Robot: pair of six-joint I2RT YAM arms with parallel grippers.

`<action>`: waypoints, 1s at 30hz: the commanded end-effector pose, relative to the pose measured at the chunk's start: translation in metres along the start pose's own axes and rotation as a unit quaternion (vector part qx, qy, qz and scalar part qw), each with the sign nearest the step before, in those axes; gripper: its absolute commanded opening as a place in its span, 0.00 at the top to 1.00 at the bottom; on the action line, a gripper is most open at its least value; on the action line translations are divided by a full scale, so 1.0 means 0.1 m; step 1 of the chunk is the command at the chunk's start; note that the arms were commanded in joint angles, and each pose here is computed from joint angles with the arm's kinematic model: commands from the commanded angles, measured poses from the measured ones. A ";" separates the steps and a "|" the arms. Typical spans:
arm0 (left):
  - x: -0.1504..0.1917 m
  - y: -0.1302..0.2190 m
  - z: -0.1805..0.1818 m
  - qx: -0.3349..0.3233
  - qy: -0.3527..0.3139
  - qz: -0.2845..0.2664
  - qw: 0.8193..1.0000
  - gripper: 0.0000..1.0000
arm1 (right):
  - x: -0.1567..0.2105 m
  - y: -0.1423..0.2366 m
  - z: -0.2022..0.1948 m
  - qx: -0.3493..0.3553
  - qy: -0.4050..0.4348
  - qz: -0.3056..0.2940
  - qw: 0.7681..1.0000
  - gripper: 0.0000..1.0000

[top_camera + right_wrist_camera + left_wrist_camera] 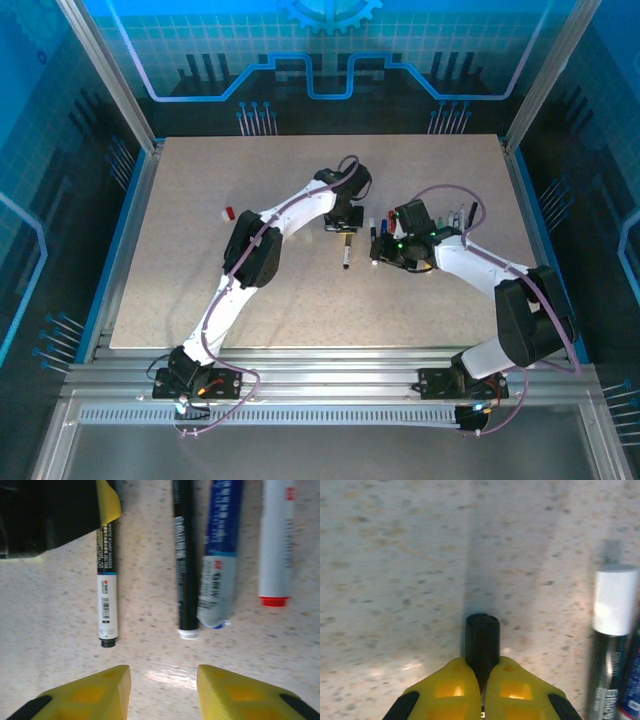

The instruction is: Open the pen caps

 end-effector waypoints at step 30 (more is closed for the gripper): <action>0.12 0.75 -0.02 0.098 0.027 -0.013 0.995 1.00 | -0.32 -0.66 0.56 -0.142 -0.006 0.030 0.989 0.53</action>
Point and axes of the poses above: each hand's point on the last joint's axis, 136 mm out from that joint toward the fingers, its own y axis back along the fingers, its own z axis along the line the jaws close on, x = y × z, the point moved 9 cm from there along y, back along the fingers, and after that the axes turned 13 degrees about y, right-handed, at the moved point
